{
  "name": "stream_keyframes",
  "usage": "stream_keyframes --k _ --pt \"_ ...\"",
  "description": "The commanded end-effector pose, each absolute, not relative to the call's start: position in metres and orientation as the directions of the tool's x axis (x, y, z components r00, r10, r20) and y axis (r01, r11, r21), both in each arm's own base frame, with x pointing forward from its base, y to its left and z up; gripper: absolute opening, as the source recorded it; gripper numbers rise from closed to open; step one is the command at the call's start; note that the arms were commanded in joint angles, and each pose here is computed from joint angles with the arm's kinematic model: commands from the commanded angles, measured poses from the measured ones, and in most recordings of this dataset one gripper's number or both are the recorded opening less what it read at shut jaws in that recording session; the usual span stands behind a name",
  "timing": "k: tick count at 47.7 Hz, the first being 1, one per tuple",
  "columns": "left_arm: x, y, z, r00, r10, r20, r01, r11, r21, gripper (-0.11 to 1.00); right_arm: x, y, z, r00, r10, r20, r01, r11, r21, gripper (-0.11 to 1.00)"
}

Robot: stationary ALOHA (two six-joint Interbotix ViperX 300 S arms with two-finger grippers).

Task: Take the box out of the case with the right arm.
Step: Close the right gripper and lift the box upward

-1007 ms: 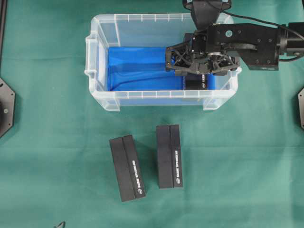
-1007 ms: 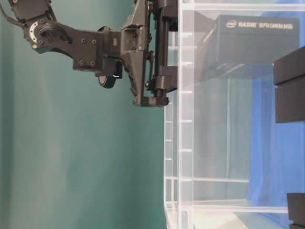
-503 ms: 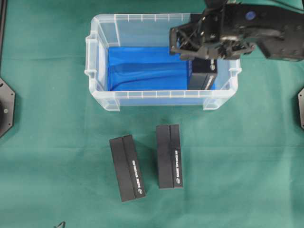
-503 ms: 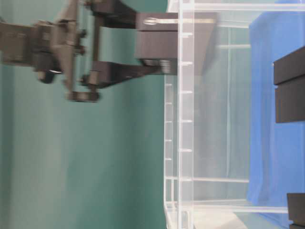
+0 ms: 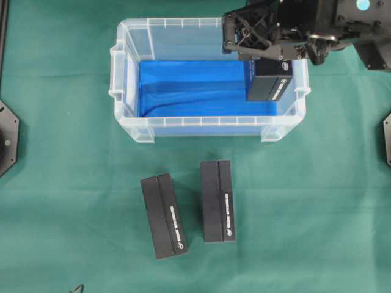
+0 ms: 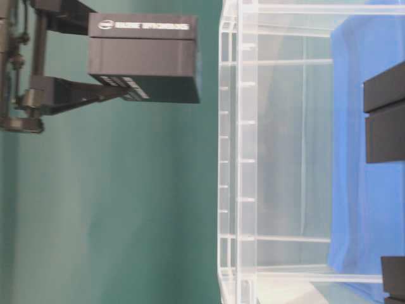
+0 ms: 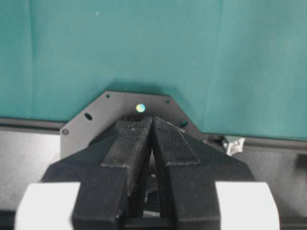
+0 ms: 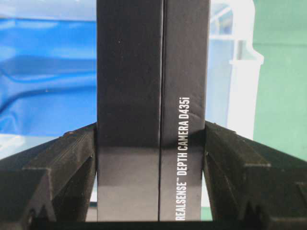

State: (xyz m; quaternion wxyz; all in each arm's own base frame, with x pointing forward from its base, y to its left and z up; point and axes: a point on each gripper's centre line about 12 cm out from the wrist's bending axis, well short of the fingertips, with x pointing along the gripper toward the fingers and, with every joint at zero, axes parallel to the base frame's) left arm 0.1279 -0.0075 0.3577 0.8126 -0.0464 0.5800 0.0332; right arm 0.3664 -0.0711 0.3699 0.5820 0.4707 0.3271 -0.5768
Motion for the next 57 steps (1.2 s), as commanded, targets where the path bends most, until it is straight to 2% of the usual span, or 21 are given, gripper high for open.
stream_keyframes --k 1,10,57 --pt "0.1288 -0.0074 0.3603 0.332 0.001 -0.943 -0.108 0.993 -0.037 0.00 0.3577 -0.0685 0.3981 0.175 -0.387 -0.905 0.968 -0.103 0.231 0.64" --pt "0.1297 -0.0075 0.3600 0.331 0.001 -0.944 -0.108 0.993 -0.037 0.00 0.3563 -0.0653 0.4070 0.175 -0.404 -0.898 0.967 -0.099 0.234 0.64" --pt "0.1297 -0.0077 0.3600 0.331 0.001 -0.944 -0.106 0.994 -0.037 0.00 0.3568 -0.0627 0.4054 0.161 -0.403 -0.901 0.971 -0.098 0.217 0.64"
